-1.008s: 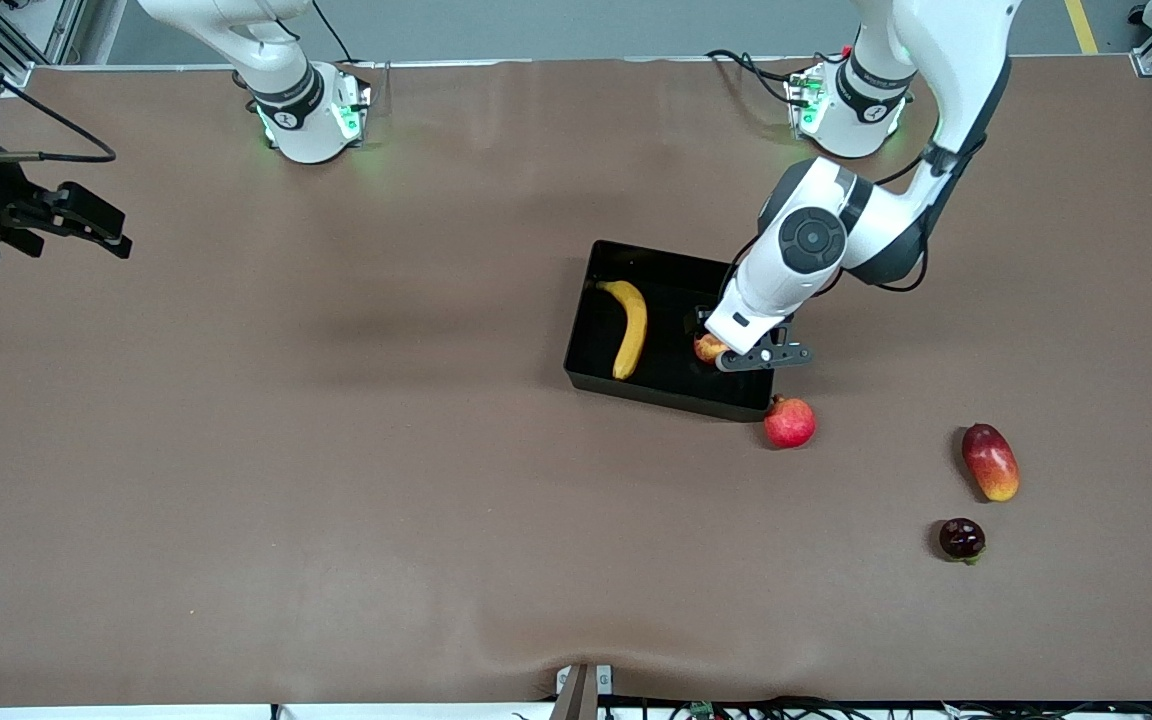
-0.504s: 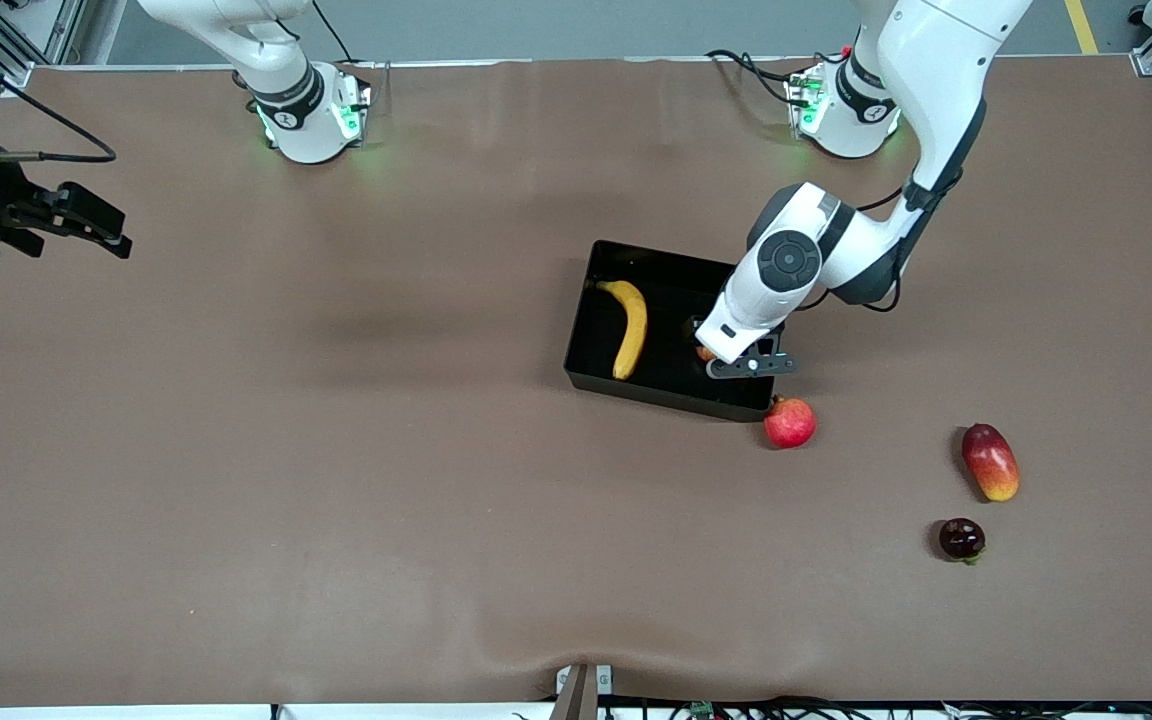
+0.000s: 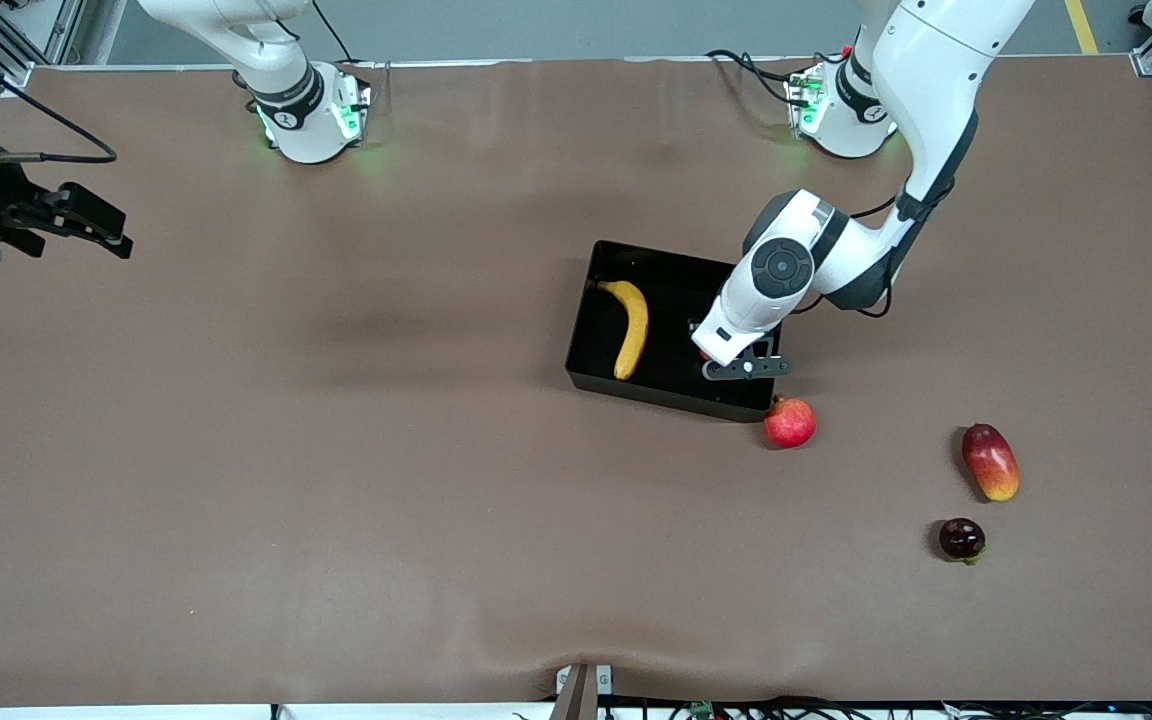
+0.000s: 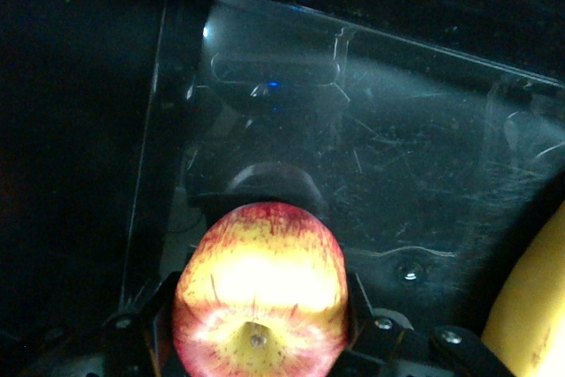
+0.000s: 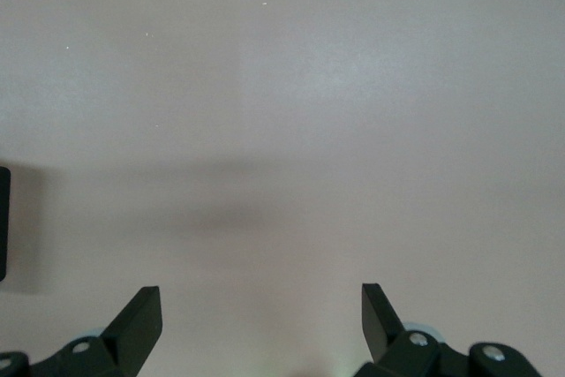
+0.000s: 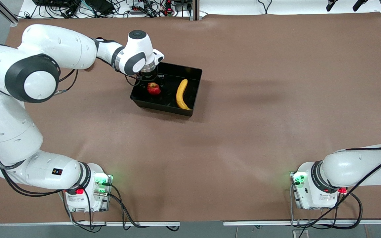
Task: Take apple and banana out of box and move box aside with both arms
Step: 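Grasp the red-yellow apple with the left gripper and lift it, then carry the apple out of the box and set it beside the mango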
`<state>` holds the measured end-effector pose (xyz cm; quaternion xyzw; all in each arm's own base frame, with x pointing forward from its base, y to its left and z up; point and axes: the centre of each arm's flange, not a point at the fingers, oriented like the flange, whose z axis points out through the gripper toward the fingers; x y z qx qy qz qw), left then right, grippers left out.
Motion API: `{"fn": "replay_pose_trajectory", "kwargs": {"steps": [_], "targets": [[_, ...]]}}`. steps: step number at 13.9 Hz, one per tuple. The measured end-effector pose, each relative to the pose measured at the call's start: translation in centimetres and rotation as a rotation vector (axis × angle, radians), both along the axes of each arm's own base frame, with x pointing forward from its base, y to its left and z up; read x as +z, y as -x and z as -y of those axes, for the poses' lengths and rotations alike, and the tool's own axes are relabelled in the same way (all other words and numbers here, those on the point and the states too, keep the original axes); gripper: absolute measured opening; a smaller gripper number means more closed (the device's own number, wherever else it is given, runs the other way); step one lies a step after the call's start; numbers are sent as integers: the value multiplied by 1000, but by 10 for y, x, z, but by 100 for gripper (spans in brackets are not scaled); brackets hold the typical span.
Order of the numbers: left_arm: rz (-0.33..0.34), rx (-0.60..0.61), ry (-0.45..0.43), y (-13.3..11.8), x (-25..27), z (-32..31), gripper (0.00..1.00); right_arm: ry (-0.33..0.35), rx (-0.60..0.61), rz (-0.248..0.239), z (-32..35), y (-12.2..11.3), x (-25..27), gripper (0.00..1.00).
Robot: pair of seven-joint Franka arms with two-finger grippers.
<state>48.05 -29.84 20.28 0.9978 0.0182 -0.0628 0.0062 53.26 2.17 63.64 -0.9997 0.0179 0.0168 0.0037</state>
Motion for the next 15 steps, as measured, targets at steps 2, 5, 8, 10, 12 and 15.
{"fn": "replay_pose_trajectory", "kwargs": {"steps": [2,5,8,10,12,15], "targets": [[3,-3,2,0,1,3,74,0,0,-2,0,0,-1,100],[-6,2,-19,-1,18,21,74,0,0,-3,0,-1,-2,100],[2,4,-63,-10,78,39,74,0,0,-5,0,-1,-2,100],[22,15,-85,-24,130,36,74,0,0,-7,0,-1,-3,100],[27,21,-105,-46,173,12,74,0,0,-7,0,-1,-3,100],[22,22,-96,-93,192,-74,74,0,0,-8,0,-1,-3,100]]}}
